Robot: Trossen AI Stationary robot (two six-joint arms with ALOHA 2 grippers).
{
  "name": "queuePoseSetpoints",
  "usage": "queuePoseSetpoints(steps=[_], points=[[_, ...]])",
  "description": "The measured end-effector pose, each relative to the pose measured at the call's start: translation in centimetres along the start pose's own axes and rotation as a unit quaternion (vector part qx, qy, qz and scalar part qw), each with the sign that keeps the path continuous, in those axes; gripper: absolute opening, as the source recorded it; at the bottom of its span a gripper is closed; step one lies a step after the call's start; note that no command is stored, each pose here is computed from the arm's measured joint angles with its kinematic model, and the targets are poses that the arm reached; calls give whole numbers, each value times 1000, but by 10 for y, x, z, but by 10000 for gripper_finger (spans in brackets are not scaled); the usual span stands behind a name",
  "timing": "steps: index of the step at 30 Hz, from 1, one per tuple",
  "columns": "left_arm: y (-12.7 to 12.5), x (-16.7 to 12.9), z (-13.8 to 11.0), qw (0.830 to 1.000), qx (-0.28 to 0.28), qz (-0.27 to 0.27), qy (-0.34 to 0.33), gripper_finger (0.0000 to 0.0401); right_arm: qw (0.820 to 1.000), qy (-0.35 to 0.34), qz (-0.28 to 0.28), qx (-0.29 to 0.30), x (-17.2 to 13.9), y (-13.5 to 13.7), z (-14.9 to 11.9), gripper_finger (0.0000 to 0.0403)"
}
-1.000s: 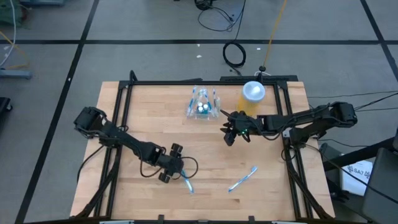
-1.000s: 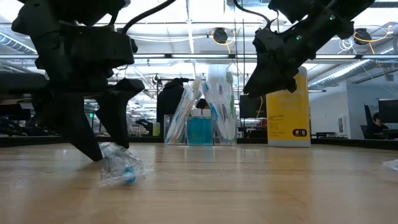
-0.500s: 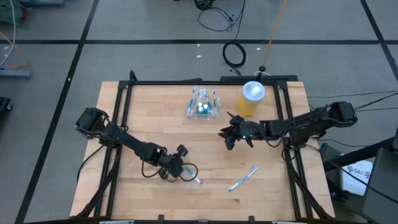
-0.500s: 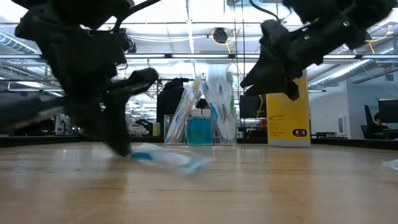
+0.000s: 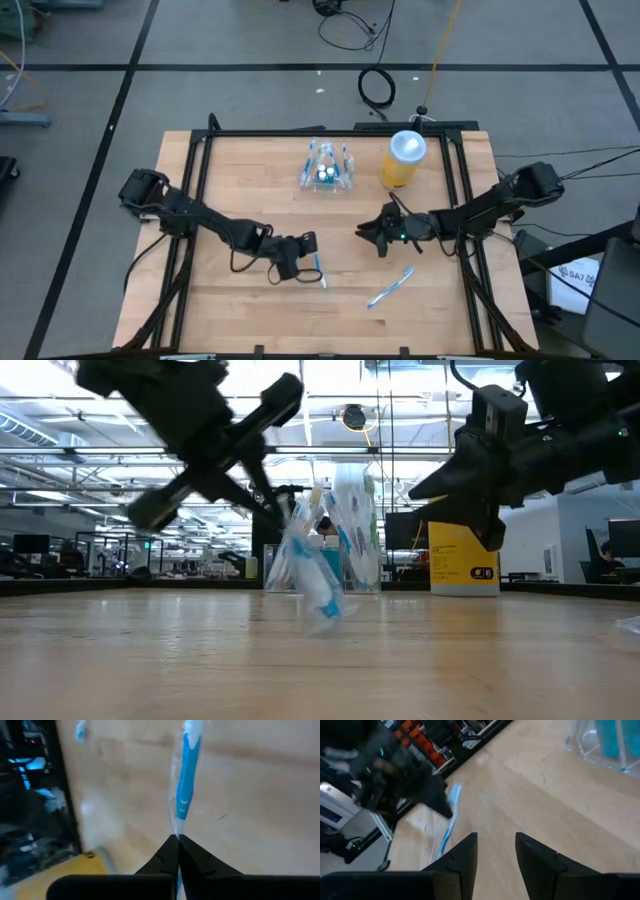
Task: Pick & Place toothbrushing station
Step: Put the blue toothbrush into the left compartment of the transparent organizer
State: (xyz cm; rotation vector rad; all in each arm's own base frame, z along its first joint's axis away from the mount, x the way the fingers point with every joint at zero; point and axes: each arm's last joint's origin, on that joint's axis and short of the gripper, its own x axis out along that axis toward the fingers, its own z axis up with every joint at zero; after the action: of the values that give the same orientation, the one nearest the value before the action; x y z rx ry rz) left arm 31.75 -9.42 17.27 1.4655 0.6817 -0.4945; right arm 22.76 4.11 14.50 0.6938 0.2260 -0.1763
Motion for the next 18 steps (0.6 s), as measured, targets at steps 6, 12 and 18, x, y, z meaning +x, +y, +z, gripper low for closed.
queuePoseSetpoints(steps=[6,12,18], points=[[25,3,-14,998,19,57,-8,5,1000,3,-12,-9,21,4,-14,128],[32,5,-23,995,46,78,-32,10,999,11,-22,-21,53,12,-21,128],[31,6,-26,996,41,71,-29,7,1000,-7,-4,-18,69,19,-21,128]])
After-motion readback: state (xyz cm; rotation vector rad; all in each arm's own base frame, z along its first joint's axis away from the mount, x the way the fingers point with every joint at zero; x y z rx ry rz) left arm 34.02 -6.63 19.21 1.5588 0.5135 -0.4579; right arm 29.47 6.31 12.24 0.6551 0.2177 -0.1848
